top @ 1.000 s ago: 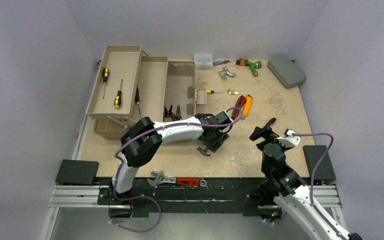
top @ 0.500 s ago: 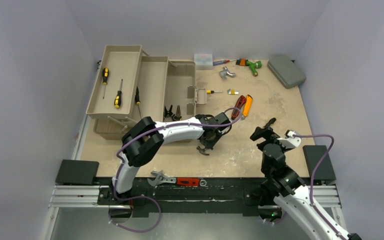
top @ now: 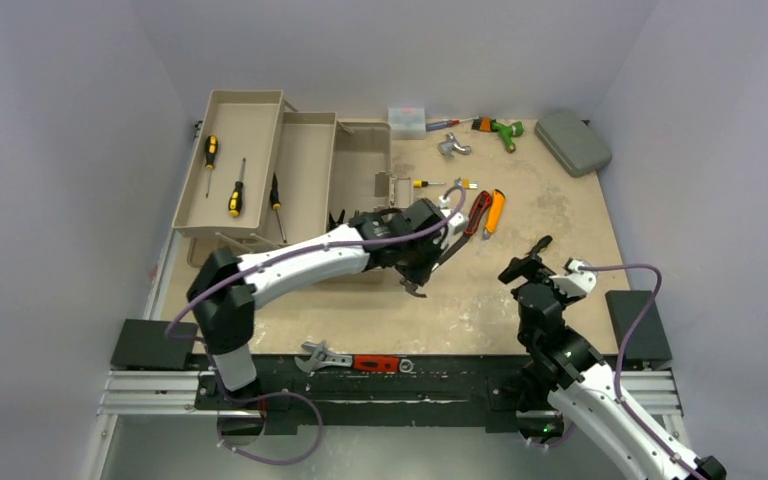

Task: Pack the tool kit

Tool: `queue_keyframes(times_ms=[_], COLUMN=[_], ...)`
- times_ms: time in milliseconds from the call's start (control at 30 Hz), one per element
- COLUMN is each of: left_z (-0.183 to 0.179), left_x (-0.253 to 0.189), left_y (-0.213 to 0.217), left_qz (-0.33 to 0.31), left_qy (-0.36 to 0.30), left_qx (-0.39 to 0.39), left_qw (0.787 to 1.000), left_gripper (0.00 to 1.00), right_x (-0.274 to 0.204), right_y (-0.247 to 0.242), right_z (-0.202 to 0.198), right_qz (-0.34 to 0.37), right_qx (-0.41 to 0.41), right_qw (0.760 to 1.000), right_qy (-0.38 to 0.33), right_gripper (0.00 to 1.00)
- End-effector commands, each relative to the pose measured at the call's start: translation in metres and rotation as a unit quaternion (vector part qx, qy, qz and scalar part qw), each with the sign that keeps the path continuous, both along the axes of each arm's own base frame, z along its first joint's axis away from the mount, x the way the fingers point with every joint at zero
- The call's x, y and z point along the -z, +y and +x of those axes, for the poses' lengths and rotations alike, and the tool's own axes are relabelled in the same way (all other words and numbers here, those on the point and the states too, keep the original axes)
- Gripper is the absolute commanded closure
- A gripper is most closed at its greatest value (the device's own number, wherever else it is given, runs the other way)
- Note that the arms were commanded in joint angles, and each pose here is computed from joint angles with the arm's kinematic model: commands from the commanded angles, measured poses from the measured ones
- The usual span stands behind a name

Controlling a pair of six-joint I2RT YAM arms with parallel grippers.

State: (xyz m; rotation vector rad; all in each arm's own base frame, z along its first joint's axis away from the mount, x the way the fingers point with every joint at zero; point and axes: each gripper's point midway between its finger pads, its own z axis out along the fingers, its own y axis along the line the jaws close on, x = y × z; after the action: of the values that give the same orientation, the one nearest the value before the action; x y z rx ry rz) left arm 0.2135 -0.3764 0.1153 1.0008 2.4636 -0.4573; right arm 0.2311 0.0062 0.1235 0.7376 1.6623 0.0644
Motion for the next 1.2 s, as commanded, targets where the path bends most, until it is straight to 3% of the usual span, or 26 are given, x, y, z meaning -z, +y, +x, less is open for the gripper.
queue_keyframes(times_ms=[0, 133, 233, 433, 667, 1033, 1100, 1167], left_z=[0.019, 0.051, 0.083, 0.127, 0.151, 0.183, 0.182, 0.180], left_x=[-0.095, -0.134, -0.152, -0.145, -0.105, -0.040, -0.034, -0.034], left_y=[-0.004, 0.026, 0.060, 0.105, 0.145, 0.141, 0.146, 0.151], left_qz=[-0.140, -0.171, -0.174, -0.166, -0.066, 0.027, 0.047, 0.050], left_qy=[-0.045, -0.086, -0.121, -0.107, -0.134, -0.122, -0.118, -0.120], left_qx=[-0.011, -0.088, -0.200, -0.341, -0.386, -0.379, -0.389, -0.395], left_qw=[0.989, 0.977, 0.957, 0.919, 0.910, 0.917, 0.912, 0.909], left_gripper=[1.00, 1.00, 1.00, 1.00, 1.00, 1.00, 0.91, 0.65], right_x=[-0.012, -0.013, -0.012, -0.012, -0.012, -0.011, -0.011, -0.011], right_y=[-0.002, 0.003, 0.004, 0.005, 0.007, 0.008, 0.008, 0.009], right_z=[0.004, 0.007, 0.008, 0.009, 0.010, 0.011, 0.011, 0.011], right_qz=[0.013, 0.010, 0.008, 0.007, 0.006, 0.003, 0.003, 0.003], right_qx=[0.016, 0.003, 0.001, -0.001, -0.005, -0.007, -0.007, -0.011], right_qw=[1.000, 1.000, 1.000, 1.000, 1.000, 1.000, 1.000, 1.000], right_qy=[-0.022, -0.024, -0.021, -0.020, -0.019, -0.014, -0.015, -0.015], right_gripper=[0.12, 0.12, 0.12, 0.12, 0.12, 0.12, 0.12, 0.12])
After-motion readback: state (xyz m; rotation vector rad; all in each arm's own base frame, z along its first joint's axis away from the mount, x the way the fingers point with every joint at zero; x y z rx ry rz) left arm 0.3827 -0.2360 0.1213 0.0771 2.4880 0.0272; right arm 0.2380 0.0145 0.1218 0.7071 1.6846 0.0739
